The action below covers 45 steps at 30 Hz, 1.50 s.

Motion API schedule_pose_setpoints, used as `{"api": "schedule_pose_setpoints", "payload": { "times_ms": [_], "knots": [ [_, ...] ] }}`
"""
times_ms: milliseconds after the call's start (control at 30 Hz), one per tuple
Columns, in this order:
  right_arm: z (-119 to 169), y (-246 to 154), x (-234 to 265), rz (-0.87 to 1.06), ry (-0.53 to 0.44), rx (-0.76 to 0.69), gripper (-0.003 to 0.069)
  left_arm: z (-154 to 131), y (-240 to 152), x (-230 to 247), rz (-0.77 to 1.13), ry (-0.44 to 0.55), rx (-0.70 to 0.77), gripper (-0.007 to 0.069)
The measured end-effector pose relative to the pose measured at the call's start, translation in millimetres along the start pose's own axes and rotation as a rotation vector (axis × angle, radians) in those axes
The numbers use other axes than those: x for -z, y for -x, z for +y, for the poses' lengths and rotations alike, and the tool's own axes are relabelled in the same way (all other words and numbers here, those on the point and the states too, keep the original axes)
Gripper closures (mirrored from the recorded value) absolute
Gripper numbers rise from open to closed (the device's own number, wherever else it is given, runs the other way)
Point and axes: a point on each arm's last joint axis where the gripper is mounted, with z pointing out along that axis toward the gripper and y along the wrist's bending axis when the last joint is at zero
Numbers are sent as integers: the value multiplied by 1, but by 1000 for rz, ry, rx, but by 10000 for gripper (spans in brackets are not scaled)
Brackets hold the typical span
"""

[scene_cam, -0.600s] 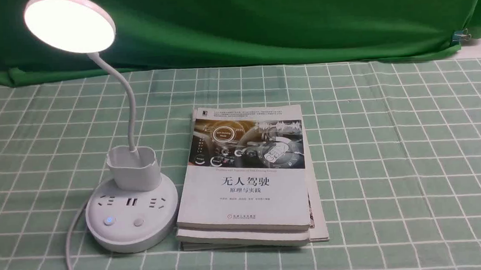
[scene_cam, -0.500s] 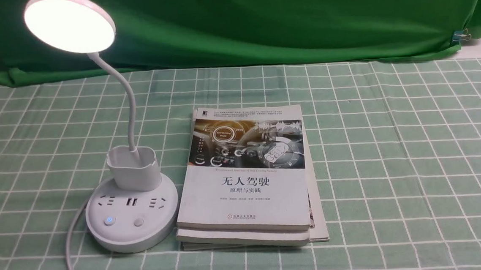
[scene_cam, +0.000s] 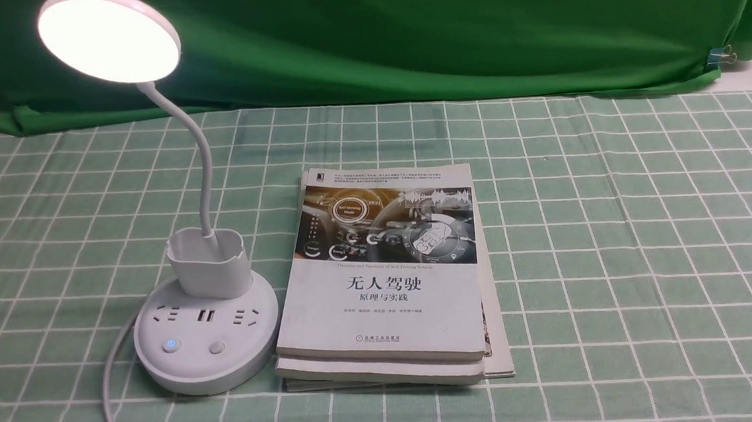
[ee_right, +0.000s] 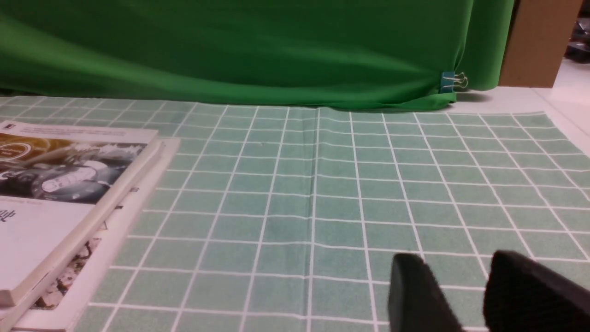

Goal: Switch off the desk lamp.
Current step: Use the left arm to press the button switch on the lamp holder

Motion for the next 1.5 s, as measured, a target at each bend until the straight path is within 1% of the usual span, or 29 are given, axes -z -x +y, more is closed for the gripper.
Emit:
{"api": "schedule_pose_setpoints", "payload": {
  "times_ms": [33,100,167,200,233,300,400,533,600,667,733,833,900,967,1000,1033,1067,1100,1233,1333,1500],
  "knots": [
    [0,0,0,0,0,0,417,0,0,0,-3,-2,8,625],
    [0,0,0,0,0,0,417,-2,4,0,-42,-23,112,625],
    [0,0,0,0,0,0,417,-4,11,1,-117,-61,316,625],
    [0,0,0,0,0,0,417,-4,13,1,-137,-70,373,625],
    [0,0,0,0,0,0,417,-4,17,2,-175,-87,482,625],
    [0,0,0,0,0,0,417,-3,22,3,-224,-100,596,625],
    [0,0,0,0,0,0,417,0,26,4,-284,-94,637,625],
    [0,0,0,0,0,0,417,0,28,4,-286,-101,643,625],
    [0,0,0,0,0,0,417,-7,34,6,-214,-133,600,625],
    [0,0,0,0,0,0,417,-15,49,10,-141,-156,528,625],
    [0,0,0,0,0,0,417,-21,63,10,-55,-156,458,625],
    [0,0,0,0,0,0,417,-29,89,6,148,-142,301,625],
    [0,0,0,0,0,0,417,-33,99,-1,274,-140,227,625],
    [0,0,0,0,0,0,417,-36,105,-10,402,-149,150,625],
    [0,0,0,0,0,0,417,-39,110,-21,516,-170,91,625],
    [0,0,0,0,0,0,417,-41,113,-29,574,-186,70,625],
    [0,0,0,0,0,0,417,-41,112,-31,586,-187,66,625],
    [0,0,0,0,0,0,417,-46,114,-42,653,-212,28,625],
    [0,0,0,0,0,0,417,-63,115,-68,779,-273,-79,625],
    [0,0,0,0,0,0,417,-85,107,-97,903,-320,-170,625],
    [0,0,0,0,0,0,417,-113,92,-135,1051,-341,-256,625]
  ]
}}
